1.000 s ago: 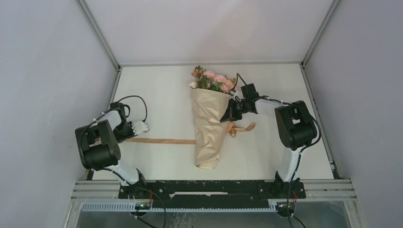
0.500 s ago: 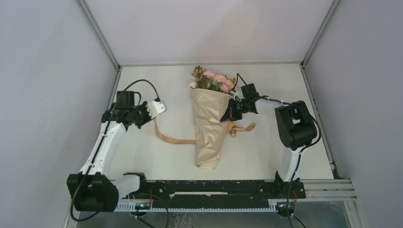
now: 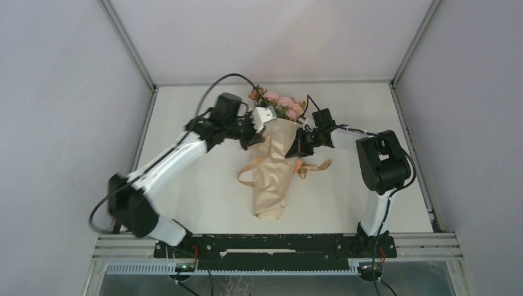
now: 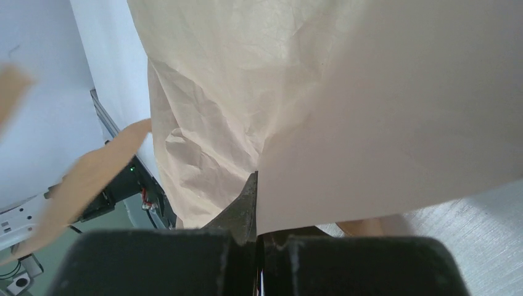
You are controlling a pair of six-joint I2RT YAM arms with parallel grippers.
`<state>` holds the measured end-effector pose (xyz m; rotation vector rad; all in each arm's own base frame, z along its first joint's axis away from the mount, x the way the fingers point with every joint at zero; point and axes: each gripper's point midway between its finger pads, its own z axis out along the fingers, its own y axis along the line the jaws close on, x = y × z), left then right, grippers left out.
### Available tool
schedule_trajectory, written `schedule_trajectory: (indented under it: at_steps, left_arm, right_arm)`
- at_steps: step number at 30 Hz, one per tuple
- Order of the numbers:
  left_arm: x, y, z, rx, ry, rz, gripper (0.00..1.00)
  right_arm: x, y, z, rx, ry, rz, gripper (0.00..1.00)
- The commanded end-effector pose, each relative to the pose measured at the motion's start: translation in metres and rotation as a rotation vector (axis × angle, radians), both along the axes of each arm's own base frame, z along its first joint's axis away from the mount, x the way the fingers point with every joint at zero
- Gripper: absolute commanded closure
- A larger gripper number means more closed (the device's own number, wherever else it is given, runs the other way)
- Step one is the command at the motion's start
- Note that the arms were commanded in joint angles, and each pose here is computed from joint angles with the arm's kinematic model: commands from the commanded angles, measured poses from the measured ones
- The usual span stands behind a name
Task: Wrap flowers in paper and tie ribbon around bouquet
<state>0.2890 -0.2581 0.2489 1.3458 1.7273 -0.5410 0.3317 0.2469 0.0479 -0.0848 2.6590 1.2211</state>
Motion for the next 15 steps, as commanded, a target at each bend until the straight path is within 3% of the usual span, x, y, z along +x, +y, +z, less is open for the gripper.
schedule_trajectory:
  at_steps: [1, 8, 15]
  left_arm:
    - [0.021, -0.053, -0.065, -0.026, 0.247, 0.035, 1.00]
    - [0.038, -0.091, -0.132, 0.012, 0.418, 0.091, 1.00]
    - [0.032, -0.097, -0.191, 0.088, 0.565, 0.136, 1.00]
  right_arm:
    - [0.008, 0.004, 0.001, 0.008, -0.024, -0.019, 0.98]
    - [0.014, -0.001, 0.008, -0.005, -0.035, -0.059, 0.79]
    - [0.022, -0.015, 0.026, -0.076, -0.092, -0.155, 0.65]
